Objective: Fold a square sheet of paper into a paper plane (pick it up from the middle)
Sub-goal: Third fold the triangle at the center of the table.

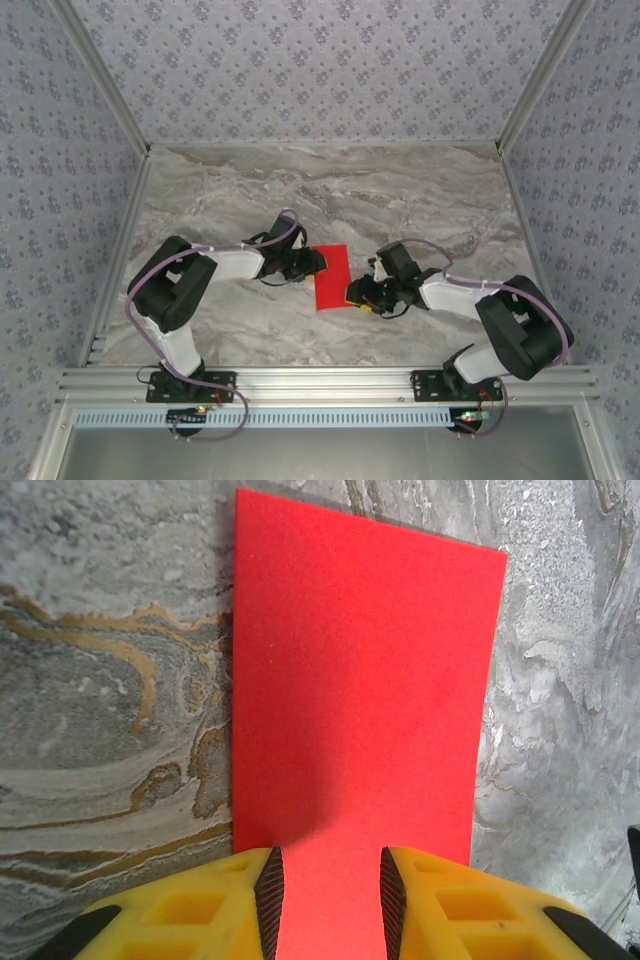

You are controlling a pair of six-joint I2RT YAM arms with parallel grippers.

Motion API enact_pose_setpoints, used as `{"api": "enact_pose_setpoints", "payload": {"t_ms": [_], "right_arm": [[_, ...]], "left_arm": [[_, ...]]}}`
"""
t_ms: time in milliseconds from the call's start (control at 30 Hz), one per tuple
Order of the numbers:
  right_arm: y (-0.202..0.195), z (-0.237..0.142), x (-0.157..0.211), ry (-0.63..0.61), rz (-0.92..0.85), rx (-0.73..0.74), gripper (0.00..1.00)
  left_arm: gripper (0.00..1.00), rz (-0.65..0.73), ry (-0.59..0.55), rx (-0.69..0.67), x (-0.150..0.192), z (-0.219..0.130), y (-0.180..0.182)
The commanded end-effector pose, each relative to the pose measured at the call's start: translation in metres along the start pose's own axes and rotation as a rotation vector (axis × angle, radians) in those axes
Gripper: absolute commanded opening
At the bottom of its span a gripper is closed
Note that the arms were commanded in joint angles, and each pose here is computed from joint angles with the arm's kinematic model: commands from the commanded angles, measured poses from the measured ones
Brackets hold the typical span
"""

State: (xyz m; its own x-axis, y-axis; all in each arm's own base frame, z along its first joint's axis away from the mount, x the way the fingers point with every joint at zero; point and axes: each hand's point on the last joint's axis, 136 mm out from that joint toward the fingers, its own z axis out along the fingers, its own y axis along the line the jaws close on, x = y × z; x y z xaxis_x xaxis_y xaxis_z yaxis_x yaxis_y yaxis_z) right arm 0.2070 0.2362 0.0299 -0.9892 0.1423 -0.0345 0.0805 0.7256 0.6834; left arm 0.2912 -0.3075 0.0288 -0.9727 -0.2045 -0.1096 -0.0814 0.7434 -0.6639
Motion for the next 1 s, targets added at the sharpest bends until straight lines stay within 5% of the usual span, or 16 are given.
{"api": "enact_pose_setpoints", "payload": {"t_ms": [0,433,733,967], "right_arm": [[0.002,0.004,0.004,0.019,0.014,-0.016,0.39],[0.007,-0.002,-0.002,-0.035,0.118,-0.049,0.22],[-0.005,-0.007,0.002,-0.022,0.162,0.019,0.01],[-0.007,-0.011,0.014,0.052,0.135,0.049,0.0]], "left_arm": [[0.34,-0.024,0.024,-0.044,0.008,0.006,0.014],[0.33,-0.015,0.024,-0.024,0.007,0.002,0.007],[0.32,0.095,-0.014,0.124,-0.003,-0.02,-0.039],[0.32,0.138,-0.027,0.121,-0.006,-0.022,-0.041]]}}
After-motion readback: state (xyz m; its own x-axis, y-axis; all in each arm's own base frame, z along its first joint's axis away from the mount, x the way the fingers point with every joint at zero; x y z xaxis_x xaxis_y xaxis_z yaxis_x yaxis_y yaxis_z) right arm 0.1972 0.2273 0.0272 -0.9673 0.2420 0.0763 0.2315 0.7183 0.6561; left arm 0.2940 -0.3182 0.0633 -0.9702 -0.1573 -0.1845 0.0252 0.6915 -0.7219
